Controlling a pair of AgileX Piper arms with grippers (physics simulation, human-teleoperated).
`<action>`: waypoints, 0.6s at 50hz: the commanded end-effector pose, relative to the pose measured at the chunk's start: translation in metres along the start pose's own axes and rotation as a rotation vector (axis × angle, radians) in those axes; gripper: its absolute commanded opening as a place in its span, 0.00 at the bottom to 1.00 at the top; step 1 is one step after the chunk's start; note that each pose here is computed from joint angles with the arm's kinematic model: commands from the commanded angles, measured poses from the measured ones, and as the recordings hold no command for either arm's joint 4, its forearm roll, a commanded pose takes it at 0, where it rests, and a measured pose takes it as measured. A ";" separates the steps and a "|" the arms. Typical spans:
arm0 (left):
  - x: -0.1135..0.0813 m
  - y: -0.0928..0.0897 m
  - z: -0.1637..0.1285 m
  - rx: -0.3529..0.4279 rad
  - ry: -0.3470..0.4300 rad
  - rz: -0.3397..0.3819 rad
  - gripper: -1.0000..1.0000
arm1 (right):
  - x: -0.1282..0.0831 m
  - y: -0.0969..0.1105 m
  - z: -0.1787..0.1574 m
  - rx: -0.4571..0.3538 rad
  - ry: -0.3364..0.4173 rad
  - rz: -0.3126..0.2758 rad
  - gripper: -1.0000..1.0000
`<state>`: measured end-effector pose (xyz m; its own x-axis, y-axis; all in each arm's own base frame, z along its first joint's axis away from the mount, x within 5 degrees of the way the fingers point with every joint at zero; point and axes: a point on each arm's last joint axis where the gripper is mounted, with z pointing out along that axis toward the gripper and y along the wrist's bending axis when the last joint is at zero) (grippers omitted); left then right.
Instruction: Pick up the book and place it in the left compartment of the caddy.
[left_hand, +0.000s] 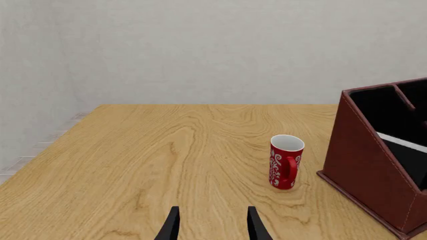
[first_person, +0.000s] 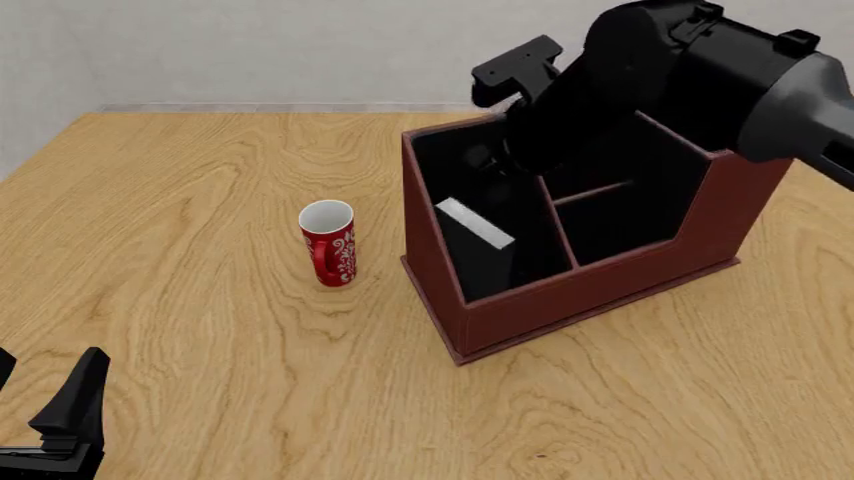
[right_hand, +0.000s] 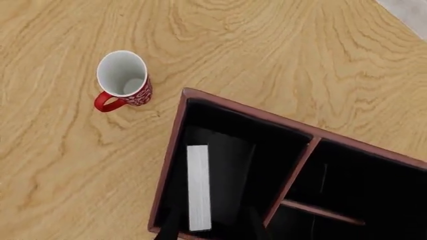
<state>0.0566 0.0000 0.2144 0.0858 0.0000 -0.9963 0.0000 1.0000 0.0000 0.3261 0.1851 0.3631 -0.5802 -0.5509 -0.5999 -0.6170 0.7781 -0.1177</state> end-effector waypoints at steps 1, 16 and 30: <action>0.000 0.000 0.000 0.000 0.000 0.000 1.00 | -0.005 -0.007 -0.027 0.014 -0.023 -0.008 1.00; 0.000 0.000 0.000 0.000 0.000 0.000 1.00 | 0.008 -0.007 -0.083 0.040 -0.107 -0.011 1.00; 0.000 0.000 0.000 0.000 0.000 0.000 1.00 | 0.034 0.001 -0.108 0.052 -0.181 -0.002 1.00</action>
<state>0.0566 0.0000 0.2144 0.0858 0.0000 -0.9963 0.0000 1.0000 0.0000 0.2709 0.1445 0.4245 -0.4984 -0.5145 -0.6978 -0.5944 0.7887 -0.1570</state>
